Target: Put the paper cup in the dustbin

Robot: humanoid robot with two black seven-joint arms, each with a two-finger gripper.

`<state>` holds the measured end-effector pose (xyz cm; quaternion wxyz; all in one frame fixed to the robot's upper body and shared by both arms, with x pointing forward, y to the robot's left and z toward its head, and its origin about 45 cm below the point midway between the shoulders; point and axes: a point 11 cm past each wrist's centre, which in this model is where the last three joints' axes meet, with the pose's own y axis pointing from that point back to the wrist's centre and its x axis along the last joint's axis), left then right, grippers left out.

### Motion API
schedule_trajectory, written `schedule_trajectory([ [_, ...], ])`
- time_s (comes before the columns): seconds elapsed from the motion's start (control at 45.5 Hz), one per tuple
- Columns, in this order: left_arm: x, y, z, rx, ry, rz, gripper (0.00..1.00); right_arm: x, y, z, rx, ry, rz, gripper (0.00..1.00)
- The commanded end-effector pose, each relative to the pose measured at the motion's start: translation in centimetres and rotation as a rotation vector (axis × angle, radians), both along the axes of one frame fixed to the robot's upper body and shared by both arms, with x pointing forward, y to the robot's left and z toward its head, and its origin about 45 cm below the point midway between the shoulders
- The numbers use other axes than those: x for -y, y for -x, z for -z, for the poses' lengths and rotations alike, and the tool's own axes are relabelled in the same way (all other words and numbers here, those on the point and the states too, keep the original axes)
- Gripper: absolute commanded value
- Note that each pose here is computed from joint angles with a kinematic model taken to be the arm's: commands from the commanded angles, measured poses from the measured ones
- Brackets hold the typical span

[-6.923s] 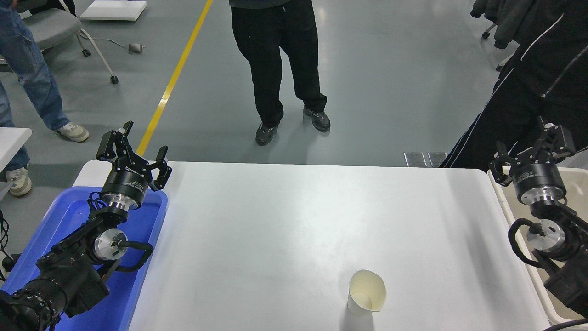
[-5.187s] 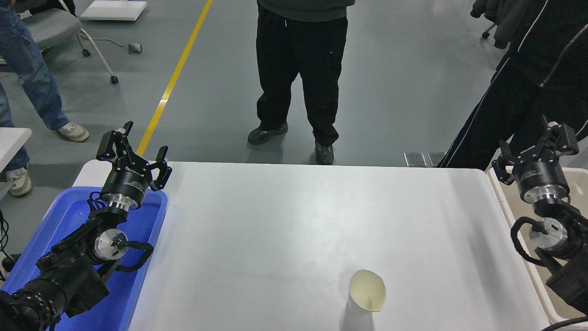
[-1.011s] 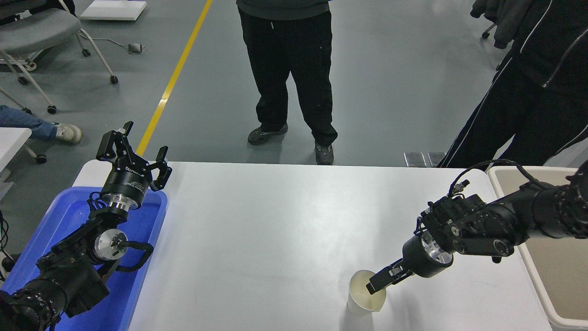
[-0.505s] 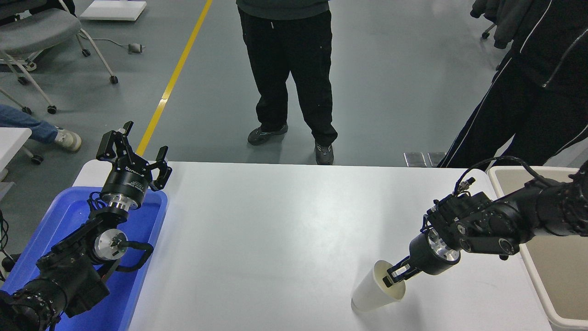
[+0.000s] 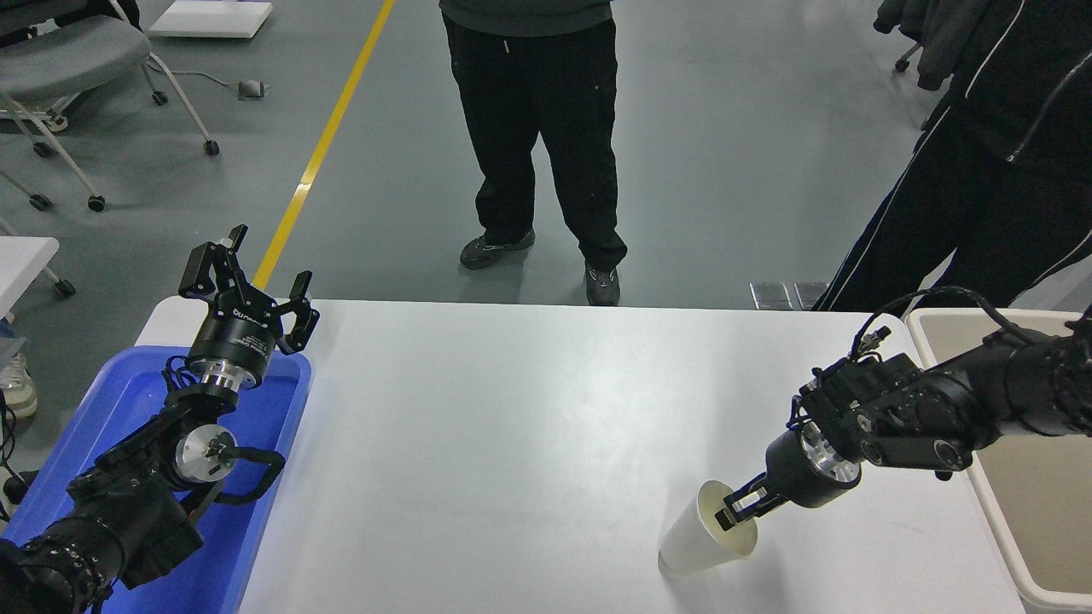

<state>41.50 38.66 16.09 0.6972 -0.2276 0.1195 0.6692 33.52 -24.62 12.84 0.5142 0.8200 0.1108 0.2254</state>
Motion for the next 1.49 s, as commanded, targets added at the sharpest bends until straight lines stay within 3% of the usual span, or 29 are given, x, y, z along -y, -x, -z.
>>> schedule_trajectory([
  [0.0,0.0,0.0,0.0,0.000,0.000,0.000,1.00,1.2,-1.1,-2.8,0.030,-0.106,0.083,0.00],
  [0.769,0.0,0.0,0.0,0.000,0.000,0.000,1.00,4.2,-6.2,-21.3,0.234,-0.540,0.300,0.00],
  [1.187,0.0,0.0,0.0,0.000,0.000,0.000,1.00,7.0,-6.9,-22.9,0.283,-0.546,0.369,0.00],
  [1.473,0.0,0.0,0.0,0.000,-0.001,0.001,1.00,17.2,-10.1,-23.9,0.463,-0.504,0.673,0.00],
])
